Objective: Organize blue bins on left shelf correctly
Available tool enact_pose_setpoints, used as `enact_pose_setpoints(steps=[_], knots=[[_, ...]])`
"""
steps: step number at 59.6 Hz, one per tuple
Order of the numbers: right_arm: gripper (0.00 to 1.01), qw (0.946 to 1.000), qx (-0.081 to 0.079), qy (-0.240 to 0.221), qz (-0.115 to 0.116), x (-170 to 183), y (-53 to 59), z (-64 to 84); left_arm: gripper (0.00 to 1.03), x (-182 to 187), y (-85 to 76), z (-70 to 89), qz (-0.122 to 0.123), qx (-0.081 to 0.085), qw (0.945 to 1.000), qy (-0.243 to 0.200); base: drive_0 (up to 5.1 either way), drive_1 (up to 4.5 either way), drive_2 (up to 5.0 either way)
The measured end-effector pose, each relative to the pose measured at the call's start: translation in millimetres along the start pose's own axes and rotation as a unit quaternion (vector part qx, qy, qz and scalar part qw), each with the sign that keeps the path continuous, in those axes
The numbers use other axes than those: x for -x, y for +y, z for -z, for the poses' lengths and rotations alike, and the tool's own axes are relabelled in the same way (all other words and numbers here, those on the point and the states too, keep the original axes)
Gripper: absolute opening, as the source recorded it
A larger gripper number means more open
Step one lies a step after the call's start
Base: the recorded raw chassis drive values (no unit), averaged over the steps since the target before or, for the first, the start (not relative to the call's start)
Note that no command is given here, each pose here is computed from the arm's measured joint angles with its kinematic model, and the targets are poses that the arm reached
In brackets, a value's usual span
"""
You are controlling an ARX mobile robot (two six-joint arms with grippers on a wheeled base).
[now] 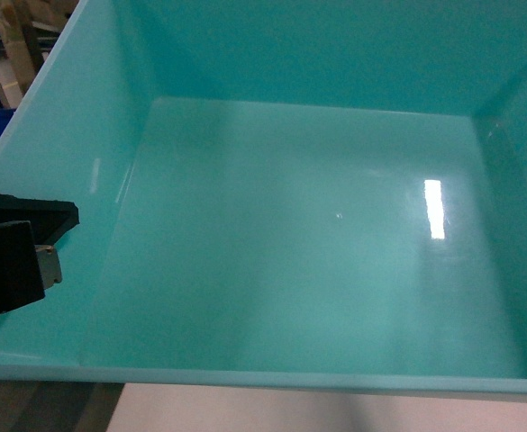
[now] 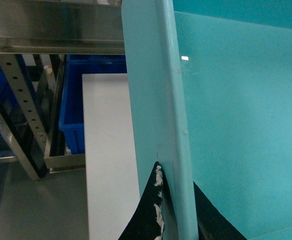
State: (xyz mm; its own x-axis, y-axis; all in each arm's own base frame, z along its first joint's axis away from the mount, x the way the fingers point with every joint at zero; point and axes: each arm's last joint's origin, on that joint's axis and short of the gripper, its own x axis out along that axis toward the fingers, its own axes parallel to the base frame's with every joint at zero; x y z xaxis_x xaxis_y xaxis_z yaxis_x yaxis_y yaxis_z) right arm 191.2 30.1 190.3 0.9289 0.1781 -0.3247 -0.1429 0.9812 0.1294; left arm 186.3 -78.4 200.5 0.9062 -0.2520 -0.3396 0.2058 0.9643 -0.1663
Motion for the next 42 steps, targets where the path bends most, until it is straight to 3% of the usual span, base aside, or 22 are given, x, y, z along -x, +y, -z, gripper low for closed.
enact_pose_setpoints(steps=[42], knots=[[0.02, 1.0000, 0.000, 0.000, 0.000, 0.0, 0.1, 0.0, 0.03, 0.0, 0.0, 0.0, 0.000, 0.000, 1.0000, 0.000, -4.8, 1.56, 3.4]])
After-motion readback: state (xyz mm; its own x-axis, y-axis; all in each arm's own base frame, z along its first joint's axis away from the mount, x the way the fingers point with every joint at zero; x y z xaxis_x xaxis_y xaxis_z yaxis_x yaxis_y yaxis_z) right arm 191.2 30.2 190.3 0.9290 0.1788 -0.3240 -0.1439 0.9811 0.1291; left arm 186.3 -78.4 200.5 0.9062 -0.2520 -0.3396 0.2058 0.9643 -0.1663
